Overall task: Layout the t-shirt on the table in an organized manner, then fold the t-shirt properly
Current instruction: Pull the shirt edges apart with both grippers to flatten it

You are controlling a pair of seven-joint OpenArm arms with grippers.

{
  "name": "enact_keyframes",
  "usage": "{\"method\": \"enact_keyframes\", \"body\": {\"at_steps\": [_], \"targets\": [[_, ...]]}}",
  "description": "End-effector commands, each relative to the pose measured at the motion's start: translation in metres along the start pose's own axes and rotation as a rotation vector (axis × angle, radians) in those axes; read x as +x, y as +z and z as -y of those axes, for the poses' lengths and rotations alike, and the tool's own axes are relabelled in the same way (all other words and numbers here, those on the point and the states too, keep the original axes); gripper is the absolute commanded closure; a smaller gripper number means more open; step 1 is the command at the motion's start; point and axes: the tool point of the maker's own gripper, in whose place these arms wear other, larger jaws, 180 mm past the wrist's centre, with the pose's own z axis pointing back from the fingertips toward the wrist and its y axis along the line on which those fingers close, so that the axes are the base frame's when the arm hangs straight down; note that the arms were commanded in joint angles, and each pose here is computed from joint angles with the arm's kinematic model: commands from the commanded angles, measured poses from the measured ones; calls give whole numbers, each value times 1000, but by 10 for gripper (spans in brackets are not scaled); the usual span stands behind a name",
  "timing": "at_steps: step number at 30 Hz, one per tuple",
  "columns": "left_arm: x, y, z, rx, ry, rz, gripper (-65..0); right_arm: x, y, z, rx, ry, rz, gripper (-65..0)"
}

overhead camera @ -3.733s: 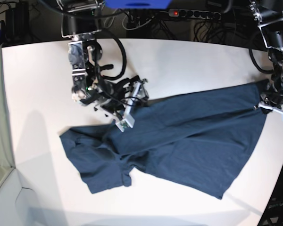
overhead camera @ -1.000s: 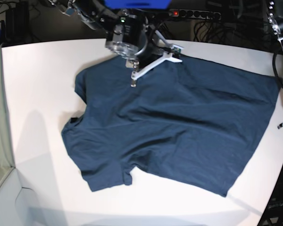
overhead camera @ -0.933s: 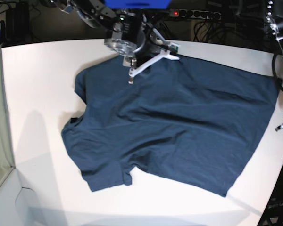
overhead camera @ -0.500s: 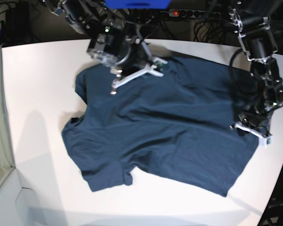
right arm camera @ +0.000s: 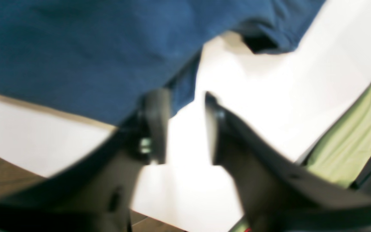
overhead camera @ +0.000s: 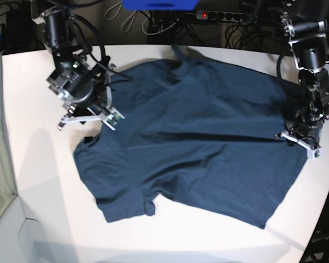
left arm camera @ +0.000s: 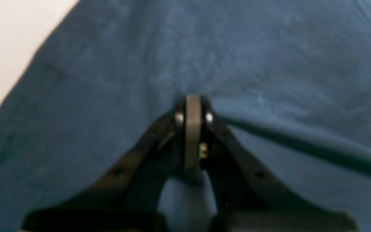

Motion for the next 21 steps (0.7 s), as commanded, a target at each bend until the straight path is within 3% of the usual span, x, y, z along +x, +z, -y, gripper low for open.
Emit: {"method": "enact_keyframes", "body": {"at_steps": [1, 6, 13, 21], "targets": [[16, 3, -11, 29, -13, 27, -4, 1, 2, -2, 6, 7, 15, -308], [20, 5, -21, 44, -17, 40, -4, -1, -5, -8, 29, -36, 37, -395], [26, 8, -31, 61, -17, 50, -4, -18, -42, 2, 66, -117, -35, -396], [27, 9, -31, 62, -18, 51, -4, -32, -62, 2, 96, -175, -72, -385]]}}
